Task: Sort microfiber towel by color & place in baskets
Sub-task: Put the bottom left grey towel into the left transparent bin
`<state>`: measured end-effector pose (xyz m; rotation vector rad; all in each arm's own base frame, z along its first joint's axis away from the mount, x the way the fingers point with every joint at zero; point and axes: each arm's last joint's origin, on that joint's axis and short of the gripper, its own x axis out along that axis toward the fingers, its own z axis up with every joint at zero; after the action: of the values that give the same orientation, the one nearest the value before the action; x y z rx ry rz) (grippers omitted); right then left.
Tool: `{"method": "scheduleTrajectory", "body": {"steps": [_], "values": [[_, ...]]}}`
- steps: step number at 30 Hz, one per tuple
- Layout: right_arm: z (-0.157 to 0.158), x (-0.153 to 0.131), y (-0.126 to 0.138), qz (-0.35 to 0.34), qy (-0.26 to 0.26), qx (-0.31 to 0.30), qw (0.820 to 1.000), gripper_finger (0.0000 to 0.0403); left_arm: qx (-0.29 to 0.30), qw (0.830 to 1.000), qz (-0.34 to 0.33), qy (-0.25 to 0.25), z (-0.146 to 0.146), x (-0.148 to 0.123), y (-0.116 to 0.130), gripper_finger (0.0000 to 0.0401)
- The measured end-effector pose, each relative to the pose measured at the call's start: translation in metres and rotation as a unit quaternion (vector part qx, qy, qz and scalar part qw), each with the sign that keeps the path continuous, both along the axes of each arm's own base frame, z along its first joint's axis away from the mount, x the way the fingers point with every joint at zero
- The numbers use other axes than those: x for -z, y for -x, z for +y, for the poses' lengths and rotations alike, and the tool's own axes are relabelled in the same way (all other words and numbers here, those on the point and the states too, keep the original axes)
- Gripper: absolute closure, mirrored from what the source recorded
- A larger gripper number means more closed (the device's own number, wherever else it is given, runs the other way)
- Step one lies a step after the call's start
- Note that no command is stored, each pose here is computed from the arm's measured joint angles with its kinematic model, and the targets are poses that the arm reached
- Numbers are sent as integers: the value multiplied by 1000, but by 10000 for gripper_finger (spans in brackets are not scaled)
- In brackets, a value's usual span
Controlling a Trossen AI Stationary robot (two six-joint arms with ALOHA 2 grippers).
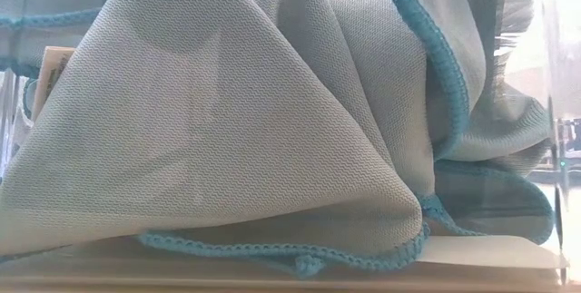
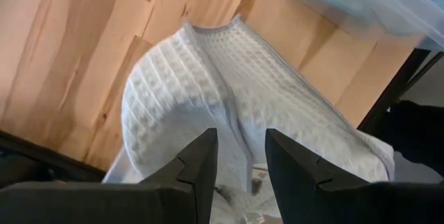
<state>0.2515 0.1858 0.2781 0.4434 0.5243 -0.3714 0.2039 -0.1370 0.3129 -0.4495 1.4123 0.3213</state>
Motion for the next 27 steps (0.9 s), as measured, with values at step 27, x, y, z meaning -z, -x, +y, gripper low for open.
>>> {"method": "scheduleTrajectory", "body": {"steps": [27], "values": [[-2, 0, 1, -9, 16, 25, 1000, 226, 134, 987, 73, -54, 25, 46, -55, 291]]}}
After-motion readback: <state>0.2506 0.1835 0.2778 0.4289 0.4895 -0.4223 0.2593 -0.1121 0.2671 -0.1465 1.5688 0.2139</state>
